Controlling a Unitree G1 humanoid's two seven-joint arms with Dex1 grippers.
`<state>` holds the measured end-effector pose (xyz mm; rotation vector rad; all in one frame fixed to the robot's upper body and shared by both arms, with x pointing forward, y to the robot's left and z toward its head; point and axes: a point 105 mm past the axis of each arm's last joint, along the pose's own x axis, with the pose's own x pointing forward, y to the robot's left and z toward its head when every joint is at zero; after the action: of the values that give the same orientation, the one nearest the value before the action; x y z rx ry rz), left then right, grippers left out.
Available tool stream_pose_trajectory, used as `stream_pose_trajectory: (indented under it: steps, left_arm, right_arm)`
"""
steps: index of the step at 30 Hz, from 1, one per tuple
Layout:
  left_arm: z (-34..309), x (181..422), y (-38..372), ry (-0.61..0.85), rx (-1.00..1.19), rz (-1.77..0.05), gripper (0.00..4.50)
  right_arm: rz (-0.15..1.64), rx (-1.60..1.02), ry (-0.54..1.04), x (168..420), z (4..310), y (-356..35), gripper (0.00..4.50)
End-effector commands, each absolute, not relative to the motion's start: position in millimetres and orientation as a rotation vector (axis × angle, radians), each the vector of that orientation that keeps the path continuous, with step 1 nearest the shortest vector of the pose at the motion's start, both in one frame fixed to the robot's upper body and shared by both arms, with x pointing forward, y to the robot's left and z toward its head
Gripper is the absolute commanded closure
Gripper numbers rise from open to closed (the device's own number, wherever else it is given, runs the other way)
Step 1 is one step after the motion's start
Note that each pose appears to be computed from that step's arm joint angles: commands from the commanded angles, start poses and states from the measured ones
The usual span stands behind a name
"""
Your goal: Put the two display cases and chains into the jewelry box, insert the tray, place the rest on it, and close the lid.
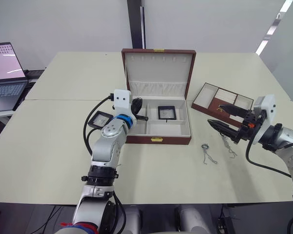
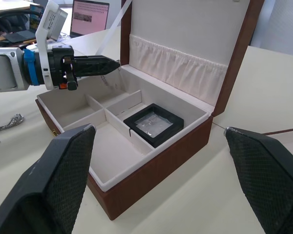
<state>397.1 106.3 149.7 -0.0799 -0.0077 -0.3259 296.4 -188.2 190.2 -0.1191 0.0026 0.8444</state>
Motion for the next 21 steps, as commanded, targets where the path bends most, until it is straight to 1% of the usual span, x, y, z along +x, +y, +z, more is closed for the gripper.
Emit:
stream_pose_trajectory:
  steps: [1, 3, 5, 6, 10, 17, 18, 21]
  left_arm:
    - [162.4, 396.2, 107.6, -0.059, -0.080, -0.313, 4.46]
    - [162.7, 396.2, 106.4, -0.061, -0.080, -0.314, 4.46]
    - [164.9, 396.2, 103.9, -0.069, -0.086, -0.320, 3.75]
    - [165.8, 396.2, 102.7, -0.072, -0.088, -0.323, 3.56]
    - [168.8, 395.9, 98.7, -0.079, -0.096, -0.337, 2.39]
    - [171.6, 394.6, 92.4, -0.086, -0.106, -0.368, 0.15]
    - [171.9, 394.3, 91.4, -0.086, -0.108, -0.374, 0.04]
    - [172.5, 393.1, 87.9, -0.086, -0.117, -0.397, 0.04]
  right_arm:
    - [0.845, -0.141, -0.058, 294.3, 206.9, -189.4, 0.00]
    - [0.845, -0.139, -0.057, 294.4, 206.8, -189.5, 0.00]
    - [0.847, -0.138, -0.059, 294.3, 206.8, -188.9, 0.00]
    - [0.847, -0.137, -0.060, 294.3, 206.8, -188.7, 0.00]
    - [0.848, -0.137, -0.063, 294.1, 206.8, -188.5, 0.00]
    - [0.845, -0.139, -0.065, 293.7, 206.9, -189.3, 0.00]
    - [0.845, -0.139, -0.065, 293.8, 206.9, -189.5, 0.00]
    - [0.844, -0.140, -0.064, 294.0, 206.8, -189.7, 0.00]
